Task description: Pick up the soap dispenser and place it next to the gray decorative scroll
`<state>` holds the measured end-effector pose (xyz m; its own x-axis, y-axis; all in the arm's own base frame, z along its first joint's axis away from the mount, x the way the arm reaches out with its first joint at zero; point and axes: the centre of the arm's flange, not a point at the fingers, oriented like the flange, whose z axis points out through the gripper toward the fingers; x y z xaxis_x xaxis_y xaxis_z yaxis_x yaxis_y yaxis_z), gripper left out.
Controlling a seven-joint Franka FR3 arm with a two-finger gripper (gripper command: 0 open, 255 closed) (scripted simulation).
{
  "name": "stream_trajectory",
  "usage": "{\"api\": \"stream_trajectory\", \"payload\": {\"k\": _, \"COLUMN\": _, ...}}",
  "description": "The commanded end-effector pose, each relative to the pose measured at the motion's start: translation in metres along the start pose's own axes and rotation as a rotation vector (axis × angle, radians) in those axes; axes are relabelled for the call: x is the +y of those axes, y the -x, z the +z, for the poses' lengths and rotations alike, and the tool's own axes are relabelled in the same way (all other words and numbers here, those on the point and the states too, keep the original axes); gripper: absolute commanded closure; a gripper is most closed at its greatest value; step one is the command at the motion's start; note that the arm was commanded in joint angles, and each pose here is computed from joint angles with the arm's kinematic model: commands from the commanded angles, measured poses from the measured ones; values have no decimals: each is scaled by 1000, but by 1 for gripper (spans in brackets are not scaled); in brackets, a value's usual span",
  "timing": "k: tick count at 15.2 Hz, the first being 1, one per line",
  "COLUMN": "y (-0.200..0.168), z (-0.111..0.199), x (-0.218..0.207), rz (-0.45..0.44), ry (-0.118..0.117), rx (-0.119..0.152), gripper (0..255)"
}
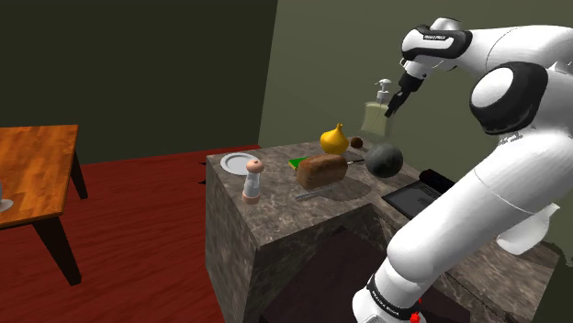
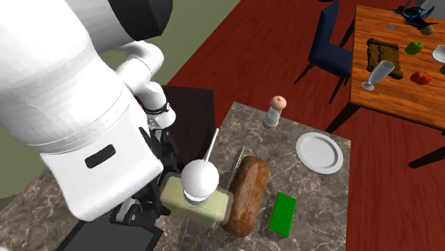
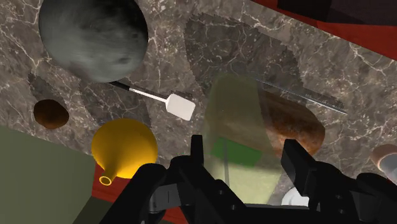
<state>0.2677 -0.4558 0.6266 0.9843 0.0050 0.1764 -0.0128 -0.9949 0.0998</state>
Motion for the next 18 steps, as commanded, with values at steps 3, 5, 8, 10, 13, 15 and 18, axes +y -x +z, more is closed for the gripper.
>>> {"api": "stream_trajectory", "payload": {"k": 3, "y": 3, "z": 3, "x": 53, "rz": -3, "ry": 2, "rx": 1, "gripper": 255}}
{"api": "stream_trajectory", "payload": {"k": 5, "y": 5, "z": 10, "x": 77, "rz": -3, "ry": 2, "rx": 1, "gripper": 255}}
{"api": "stream_trajectory", "payload": {"k": 8, "y": 8, "z": 26, "x": 75, "rz": -3, "ry": 2, "rx": 1, "gripper": 255}}
{"api": "stream_trajectory", "payload": {"k": 10, "y": 9, "z": 36, "x": 74, "rz": -3, "ry": 2, "rx": 1, "gripper": 255}}
{"api": "stream_trajectory", "payload": {"k": 13, "y": 12, "z": 52, "x": 72, "rz": -3, "ry": 2, "rx": 1, "gripper": 255}}
{"api": "stream_trajectory", "payload": {"k": 15, "y": 14, "z": 62, "x": 71, "rz": -3, "ry": 2, "rx": 1, "gripper": 255}}
{"api": "stream_trajectory", "payload": {"k": 18, "y": 17, "z": 77, "x": 70, "rz": -3, "ry": 2, "rx": 1, "gripper": 255}}
